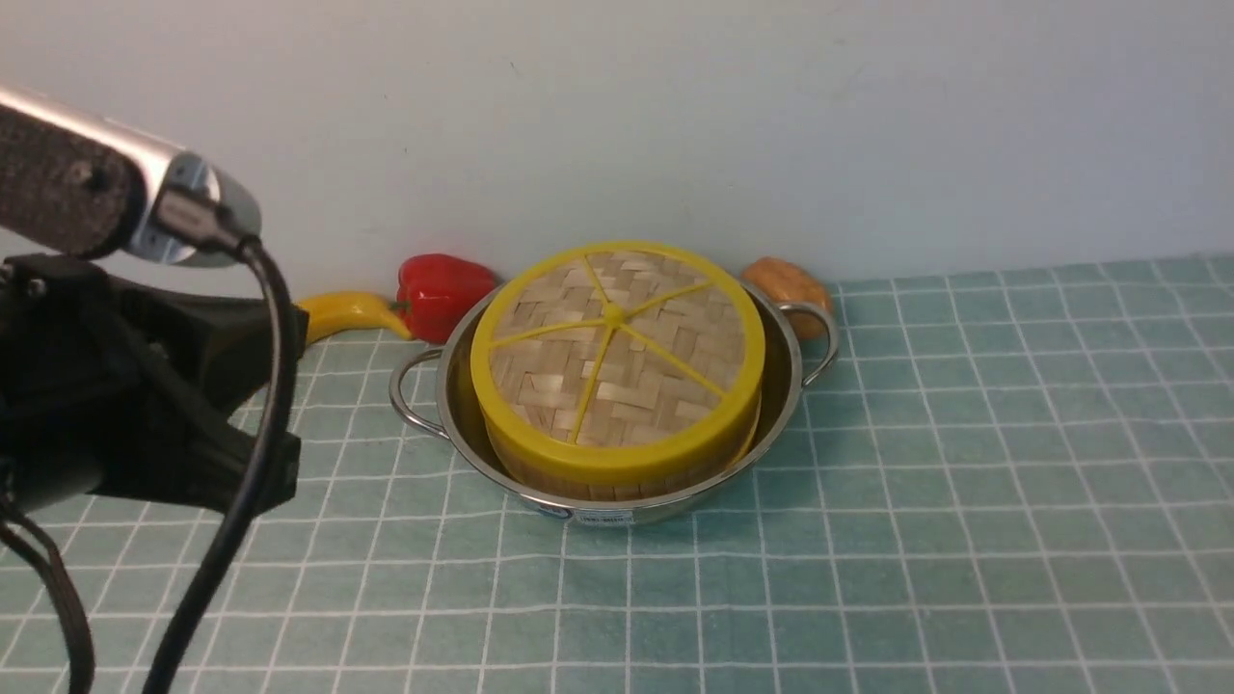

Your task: Place the steamer in the pot on the blue tablecloth, and put the lid on the steamer.

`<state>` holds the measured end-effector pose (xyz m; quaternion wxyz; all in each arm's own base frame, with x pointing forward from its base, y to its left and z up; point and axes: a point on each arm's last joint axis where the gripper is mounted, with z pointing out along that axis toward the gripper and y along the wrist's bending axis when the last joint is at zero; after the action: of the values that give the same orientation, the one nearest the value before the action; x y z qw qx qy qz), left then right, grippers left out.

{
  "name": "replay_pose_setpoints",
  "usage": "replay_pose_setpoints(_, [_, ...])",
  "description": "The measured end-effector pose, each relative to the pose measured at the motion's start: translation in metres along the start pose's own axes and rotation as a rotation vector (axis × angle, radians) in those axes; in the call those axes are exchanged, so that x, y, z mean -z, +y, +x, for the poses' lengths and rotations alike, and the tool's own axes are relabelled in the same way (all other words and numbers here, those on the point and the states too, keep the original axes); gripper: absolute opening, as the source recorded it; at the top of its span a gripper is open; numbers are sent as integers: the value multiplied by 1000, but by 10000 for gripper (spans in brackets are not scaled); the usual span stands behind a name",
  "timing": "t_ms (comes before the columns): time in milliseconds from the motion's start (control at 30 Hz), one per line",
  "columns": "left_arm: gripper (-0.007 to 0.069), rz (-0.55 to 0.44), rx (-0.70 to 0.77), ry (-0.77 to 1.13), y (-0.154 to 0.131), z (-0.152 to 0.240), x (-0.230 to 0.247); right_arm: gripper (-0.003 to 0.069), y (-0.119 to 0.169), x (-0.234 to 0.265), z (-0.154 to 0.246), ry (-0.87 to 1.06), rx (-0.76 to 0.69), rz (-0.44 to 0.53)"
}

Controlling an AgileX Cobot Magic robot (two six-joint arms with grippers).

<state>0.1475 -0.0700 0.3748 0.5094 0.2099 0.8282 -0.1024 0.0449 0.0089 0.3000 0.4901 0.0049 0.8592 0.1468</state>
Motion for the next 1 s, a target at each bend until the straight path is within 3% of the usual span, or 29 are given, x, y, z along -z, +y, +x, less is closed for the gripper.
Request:
replay_pose_setpoints(433, [9,18,28,5,-2,0,-1,34,4,0,2,21,-44,-46])
replay_pose_setpoints(667, [25,-108,-177,21,11,16,-10,56,4,0,2,19,-44,-47])
replay_pose_setpoints(800, [41,-228,-156,-47,27,62,-12,69,4,0,2,19,-44,-48])
replay_pose_setpoints(1000, [69,-385,-57,-327,28,143,3,88,5,0,1,10,-45,-52])
